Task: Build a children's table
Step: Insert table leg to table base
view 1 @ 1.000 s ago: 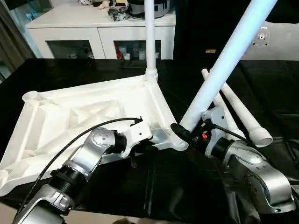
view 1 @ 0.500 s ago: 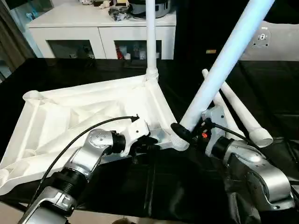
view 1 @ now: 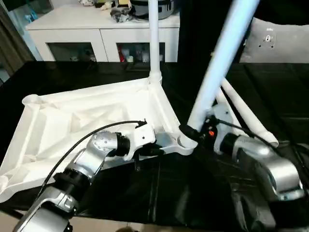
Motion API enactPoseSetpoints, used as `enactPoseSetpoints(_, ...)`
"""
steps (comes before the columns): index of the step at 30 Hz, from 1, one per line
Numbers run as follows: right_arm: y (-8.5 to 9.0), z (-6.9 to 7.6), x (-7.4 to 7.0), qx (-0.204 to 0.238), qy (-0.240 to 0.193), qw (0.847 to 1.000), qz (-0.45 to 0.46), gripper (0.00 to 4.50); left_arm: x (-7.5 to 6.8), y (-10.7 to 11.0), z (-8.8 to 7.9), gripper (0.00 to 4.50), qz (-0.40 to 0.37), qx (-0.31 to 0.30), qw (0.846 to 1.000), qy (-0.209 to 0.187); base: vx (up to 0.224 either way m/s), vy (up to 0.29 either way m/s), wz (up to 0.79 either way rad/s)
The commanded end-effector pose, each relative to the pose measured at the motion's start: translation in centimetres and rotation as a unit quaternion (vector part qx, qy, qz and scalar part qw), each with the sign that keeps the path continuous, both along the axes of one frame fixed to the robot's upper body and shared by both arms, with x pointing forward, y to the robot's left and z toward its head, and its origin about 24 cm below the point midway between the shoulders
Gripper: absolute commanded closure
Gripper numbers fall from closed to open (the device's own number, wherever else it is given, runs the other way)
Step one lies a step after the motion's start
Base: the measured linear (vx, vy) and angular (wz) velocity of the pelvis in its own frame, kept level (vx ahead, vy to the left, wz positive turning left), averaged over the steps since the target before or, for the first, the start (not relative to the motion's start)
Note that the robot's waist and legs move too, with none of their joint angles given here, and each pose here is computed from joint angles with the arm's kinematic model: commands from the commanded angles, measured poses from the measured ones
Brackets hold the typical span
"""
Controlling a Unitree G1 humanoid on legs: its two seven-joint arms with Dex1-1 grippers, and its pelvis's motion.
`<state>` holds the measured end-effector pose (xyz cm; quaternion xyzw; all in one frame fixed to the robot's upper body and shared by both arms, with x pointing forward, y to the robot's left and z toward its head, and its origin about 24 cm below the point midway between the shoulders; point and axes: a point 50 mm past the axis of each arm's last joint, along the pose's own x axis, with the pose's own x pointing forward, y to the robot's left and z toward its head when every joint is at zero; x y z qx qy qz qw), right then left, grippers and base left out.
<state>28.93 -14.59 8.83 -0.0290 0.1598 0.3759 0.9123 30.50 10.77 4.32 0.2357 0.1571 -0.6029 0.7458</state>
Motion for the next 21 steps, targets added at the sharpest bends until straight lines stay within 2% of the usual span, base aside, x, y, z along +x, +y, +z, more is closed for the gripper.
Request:
enactPoseSetpoints(1, 0.2, -0.4, 0.2, -0.01, 0.017, 1.0, 0.015, 2.59, -0.5, 0.9, -1.2, 4.5, -0.016, 0.043, 0.999, 0.025, 0.0, 0.0, 0.0)
enactPoseSetpoints(3, 0.3, -0.4, 0.5, -0.006, 0.025, 0.999, 0.029, 2.59, -1.1, 0.7, -0.9, 4.5, -0.059, 0.028, 0.997, 0.03, 0.0, 0.0, 0.0)
enactPoseSetpoints(6, 0.5, -0.5, 0.7, -0.003, 0.033, 0.999, 0.043, 2.59, -1.2, 0.6, -0.7, 4.5, -0.078, 0.032, 0.996, 0.031, 0.0, 0.0, 0.0)
enactPoseSetpoints(12, 0.8, -1.0, 0.4, -0.002, 0.068, 0.994, 0.083, 2.59, -0.7, 0.3, -0.3, 4.5, -0.107, 0.056, 0.993, 0.008, 0.0, 0.0, 0.0)
enactPoseSetpoints(21, -0.2, -0.8, 0.4, -0.029, 0.077, 0.991, 0.101, 2.59, 0.2, 0.5, -0.2, 4.5, -0.107, 0.079, 0.991, -0.008, 0.0, 0.0, 0.0)
